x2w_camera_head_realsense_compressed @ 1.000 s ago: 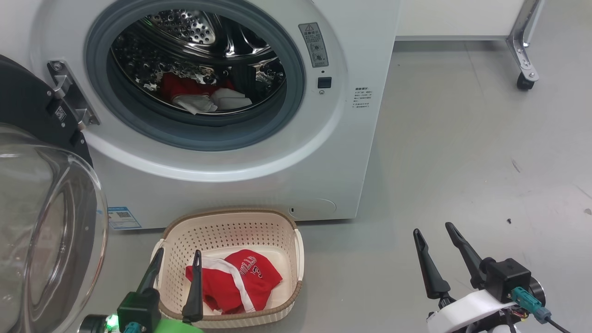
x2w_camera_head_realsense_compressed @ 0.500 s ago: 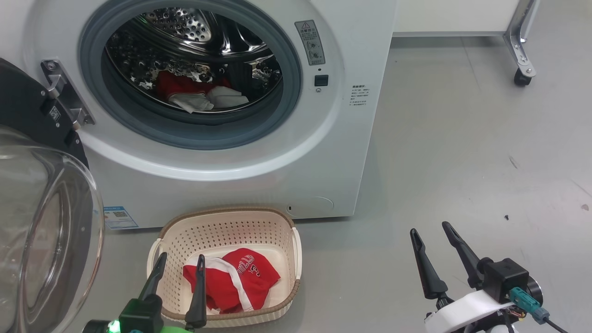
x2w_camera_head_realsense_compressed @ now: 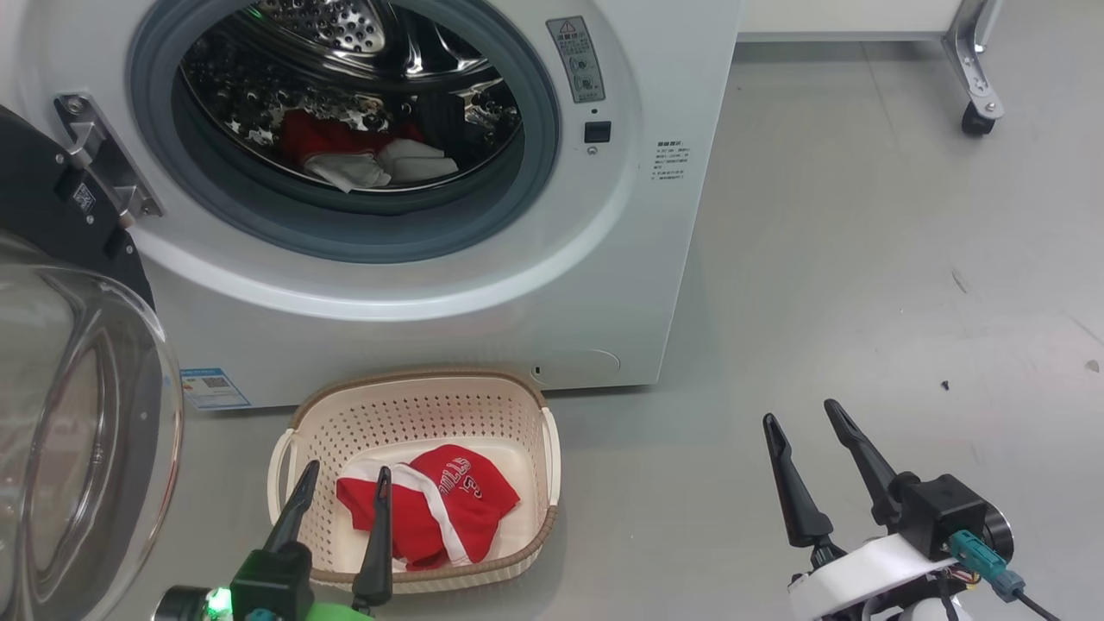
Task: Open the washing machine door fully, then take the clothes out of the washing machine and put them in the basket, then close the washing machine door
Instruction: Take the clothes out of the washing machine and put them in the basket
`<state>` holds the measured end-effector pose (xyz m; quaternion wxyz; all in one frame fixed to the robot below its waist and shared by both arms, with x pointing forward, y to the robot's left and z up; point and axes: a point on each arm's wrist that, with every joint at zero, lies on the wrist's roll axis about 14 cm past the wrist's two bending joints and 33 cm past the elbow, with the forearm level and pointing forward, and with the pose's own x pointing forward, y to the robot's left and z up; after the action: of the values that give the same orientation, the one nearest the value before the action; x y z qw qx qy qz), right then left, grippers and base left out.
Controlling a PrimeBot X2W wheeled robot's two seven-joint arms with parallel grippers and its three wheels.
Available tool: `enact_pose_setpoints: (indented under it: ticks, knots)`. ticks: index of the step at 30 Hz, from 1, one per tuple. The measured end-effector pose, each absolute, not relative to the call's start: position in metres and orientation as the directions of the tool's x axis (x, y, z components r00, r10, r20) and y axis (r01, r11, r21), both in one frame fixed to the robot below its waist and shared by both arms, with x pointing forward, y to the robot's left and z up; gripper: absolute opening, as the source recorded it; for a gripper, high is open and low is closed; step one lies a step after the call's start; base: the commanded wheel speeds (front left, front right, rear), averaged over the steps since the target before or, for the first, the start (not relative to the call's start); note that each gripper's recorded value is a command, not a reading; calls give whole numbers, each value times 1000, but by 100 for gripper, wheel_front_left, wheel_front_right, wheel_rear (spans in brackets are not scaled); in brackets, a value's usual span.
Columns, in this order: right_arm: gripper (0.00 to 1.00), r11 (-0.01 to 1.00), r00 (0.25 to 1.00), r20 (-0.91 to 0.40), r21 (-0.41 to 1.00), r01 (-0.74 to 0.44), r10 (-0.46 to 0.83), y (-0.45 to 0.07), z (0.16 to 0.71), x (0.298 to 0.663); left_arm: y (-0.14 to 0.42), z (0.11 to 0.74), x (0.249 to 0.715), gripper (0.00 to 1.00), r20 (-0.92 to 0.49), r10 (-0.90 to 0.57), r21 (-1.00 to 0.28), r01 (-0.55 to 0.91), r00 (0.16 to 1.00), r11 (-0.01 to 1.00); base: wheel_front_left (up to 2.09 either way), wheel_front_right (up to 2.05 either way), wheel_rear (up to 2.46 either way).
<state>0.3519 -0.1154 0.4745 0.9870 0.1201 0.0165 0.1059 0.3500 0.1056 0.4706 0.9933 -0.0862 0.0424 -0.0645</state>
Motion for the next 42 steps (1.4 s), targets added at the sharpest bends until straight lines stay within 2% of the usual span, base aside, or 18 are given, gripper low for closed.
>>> enact_pose_setpoints:
  ticks: [9,15,26,34,42]
  knots:
    - [100,945,973,-34,249,-212,227,-110,465,362,93,464,381,100,-121,-182,-163,161,976,973,0,0,0]
    - [100,944,971,-59,257,-208,231,-109,455,374,82,435,404,100,-238,-232,-167,196,943,966,0,0,0]
    - [100,937,971,-125,314,-155,203,-116,430,388,63,371,456,100,-485,-305,-177,249,820,952,0,0,0]
    - [100,928,976,-150,361,-96,160,-129,415,407,51,370,538,100,-479,-346,-184,293,807,938,0,0,0]
    - [100,922,981,-152,384,-54,121,-143,406,431,53,376,613,100,-453,-341,-139,313,824,940,0,0,0]
